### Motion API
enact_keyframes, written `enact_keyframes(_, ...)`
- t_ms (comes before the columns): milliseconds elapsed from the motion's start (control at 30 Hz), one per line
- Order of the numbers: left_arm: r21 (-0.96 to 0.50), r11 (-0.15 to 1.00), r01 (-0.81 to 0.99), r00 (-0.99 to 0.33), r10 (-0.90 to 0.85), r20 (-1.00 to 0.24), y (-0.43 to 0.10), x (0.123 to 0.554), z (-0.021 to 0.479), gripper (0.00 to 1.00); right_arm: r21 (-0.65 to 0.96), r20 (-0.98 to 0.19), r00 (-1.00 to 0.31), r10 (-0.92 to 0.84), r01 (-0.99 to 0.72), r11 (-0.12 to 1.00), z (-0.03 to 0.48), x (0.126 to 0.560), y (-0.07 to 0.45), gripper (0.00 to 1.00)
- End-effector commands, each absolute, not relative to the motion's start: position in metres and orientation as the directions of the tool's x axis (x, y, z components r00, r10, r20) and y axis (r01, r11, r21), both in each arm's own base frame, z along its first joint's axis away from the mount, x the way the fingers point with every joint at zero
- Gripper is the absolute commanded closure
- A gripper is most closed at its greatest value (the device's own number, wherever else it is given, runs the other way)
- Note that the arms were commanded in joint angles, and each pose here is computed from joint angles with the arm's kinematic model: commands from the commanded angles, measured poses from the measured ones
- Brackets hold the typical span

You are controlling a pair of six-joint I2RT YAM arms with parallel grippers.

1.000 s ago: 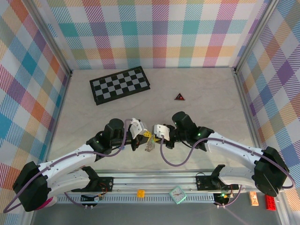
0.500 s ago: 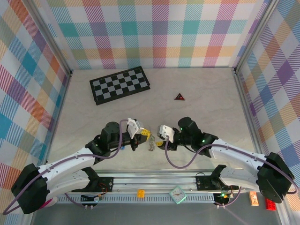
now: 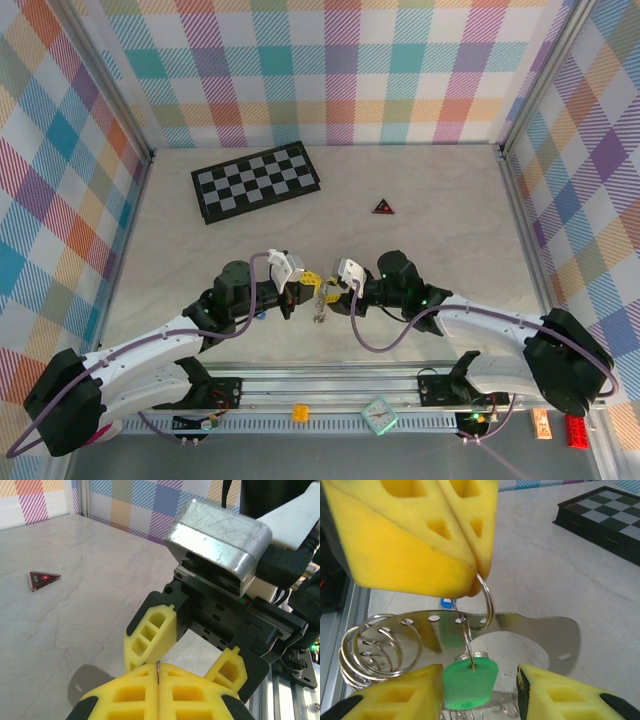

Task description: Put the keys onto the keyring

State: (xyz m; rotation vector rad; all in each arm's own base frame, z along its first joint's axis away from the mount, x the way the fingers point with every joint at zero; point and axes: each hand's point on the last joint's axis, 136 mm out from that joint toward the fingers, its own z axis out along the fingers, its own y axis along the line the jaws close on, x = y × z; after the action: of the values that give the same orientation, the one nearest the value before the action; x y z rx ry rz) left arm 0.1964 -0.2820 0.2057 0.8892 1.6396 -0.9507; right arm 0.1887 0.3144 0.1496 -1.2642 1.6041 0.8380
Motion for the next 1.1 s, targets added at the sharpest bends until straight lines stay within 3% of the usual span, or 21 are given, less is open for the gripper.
enact_keyframes(0, -0.166, 0.425, 0.89, -0.198, 0.032, -0.98, -0.282, 0.2, 0.222, 1.0, -0.023, -0.959, -0.042, -0.279, -0.974, 0.226, 0.164, 0.188, 0.322, 0.61)
enact_keyframes(200, -0.193, 0.468, 0.862, -0.22, 0.002, -0.976, -0.278, 0.207, 0.225, 1.0, -0.052, -0.96, -0.031, -0.277, -0.956, 0.288, 0.16, 0.197, 0.319, 0.71)
enact_keyframes(400, -0.28, 0.534, 0.798, -0.28, -0.082, -0.956, -0.273, 0.222, 0.237, 1.0, -0.131, -0.96, 0.033, -0.28, -0.931, 0.339, 0.168, 0.202, 0.318, 0.68)
enact_keyframes(667, -0.33, 0.536, 0.777, -0.325, -0.108, -0.94, -0.273, 0.223, 0.243, 1.0, -0.237, -0.954, 0.135, -0.27, -0.888, 0.394, 0.183, 0.209, 0.326, 0.69)
enact_keyframes(1067, -0.383, 0.608, 0.696, -0.346, -0.184, -0.92, -0.264, 0.238, 0.246, 1.0, -0.264, -0.942, 0.143, -0.305, -0.876, 0.405, 0.178, 0.208, 0.326, 0.94)
